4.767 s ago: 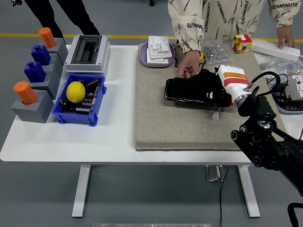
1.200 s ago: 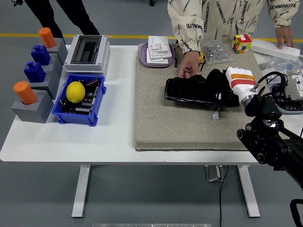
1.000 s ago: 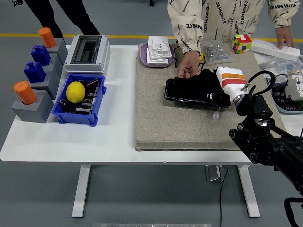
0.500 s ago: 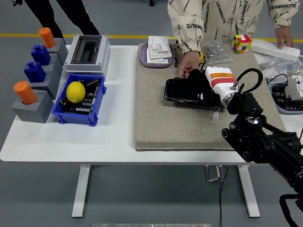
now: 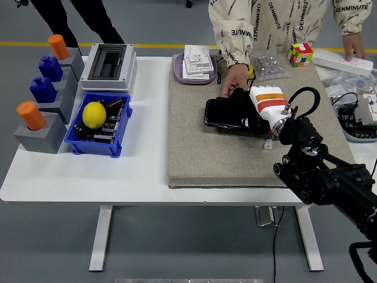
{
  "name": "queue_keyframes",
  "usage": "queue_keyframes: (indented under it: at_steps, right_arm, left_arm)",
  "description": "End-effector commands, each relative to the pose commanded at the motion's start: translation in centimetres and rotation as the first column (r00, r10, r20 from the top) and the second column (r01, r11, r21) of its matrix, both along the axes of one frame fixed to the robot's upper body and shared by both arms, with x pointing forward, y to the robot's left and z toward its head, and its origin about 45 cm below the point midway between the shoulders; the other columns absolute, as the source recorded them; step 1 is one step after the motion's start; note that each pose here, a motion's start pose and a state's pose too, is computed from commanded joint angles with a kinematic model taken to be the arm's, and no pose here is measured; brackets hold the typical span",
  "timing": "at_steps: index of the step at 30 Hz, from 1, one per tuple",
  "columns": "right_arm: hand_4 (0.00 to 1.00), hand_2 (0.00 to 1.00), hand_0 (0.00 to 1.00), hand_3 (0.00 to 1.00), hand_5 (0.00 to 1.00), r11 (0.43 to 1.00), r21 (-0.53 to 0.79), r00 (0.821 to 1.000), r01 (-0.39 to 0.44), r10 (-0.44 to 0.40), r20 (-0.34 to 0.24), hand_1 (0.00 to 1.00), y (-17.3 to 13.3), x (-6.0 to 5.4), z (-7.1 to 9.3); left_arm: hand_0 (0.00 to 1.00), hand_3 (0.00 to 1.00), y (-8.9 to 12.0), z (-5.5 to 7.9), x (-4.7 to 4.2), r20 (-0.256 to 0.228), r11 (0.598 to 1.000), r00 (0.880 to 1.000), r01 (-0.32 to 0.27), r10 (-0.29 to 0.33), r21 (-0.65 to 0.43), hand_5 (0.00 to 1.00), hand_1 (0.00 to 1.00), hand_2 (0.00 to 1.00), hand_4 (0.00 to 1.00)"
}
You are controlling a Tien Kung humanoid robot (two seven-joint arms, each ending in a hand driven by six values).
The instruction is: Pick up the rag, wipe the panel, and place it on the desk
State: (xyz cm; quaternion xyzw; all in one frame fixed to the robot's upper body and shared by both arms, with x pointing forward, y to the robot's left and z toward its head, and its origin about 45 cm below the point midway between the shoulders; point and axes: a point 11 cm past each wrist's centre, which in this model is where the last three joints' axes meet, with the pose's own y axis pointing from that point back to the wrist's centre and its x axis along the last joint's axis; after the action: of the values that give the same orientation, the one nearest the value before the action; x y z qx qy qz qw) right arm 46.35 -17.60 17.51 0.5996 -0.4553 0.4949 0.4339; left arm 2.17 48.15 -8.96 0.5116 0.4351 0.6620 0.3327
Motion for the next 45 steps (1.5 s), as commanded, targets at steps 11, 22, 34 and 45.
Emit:
queue_keyframes:
  at_steps: [11,22,34,45]
  right_arm:
    - [0.998,0.419,0.278,0.427,0.119,0.999,-0.016,0.999,-0.030,0.030,0.038,0.358,1.0,0.8,1.8]
    - [0.998,0.419,0.278,0.427,0.118,0.999,-0.014,0.998,-0.035,0.036,0.053,0.358,1.3,1.0,2.5]
    - [0.998,0.418,0.277,0.426,0.118,1.000,-0.010,0.998,-0.028,0.029,0.057,0.359,1.1,1.0,2.5]
    - [0.998,0.419,0.277,0.427,0.117,0.999,-0.016,0.998,-0.039,0.039,0.057,0.359,1.4,1.0,2.5]
  left_arm:
    - [0.652,0.566,-0.1,0.0,0.21,0.004,1.000,1.000,0.001,-0.001,-0.002,0.473,0.695,0.737,0.596]
    - [0.652,0.565,0.1,0.0,-0.04,-0.001,1.000,1.000,-0.003,0.003,0.002,0.472,0.695,0.738,0.596]
    - [0.652,0.564,0.1,0.0,0.09,0.000,1.000,1.000,0.001,-0.001,0.001,0.473,0.695,0.737,0.596]
    - [0.651,0.564,0.1,0.1,0.13,0.000,1.000,1.000,0.001,-0.001,0.002,0.472,0.695,0.737,0.596]
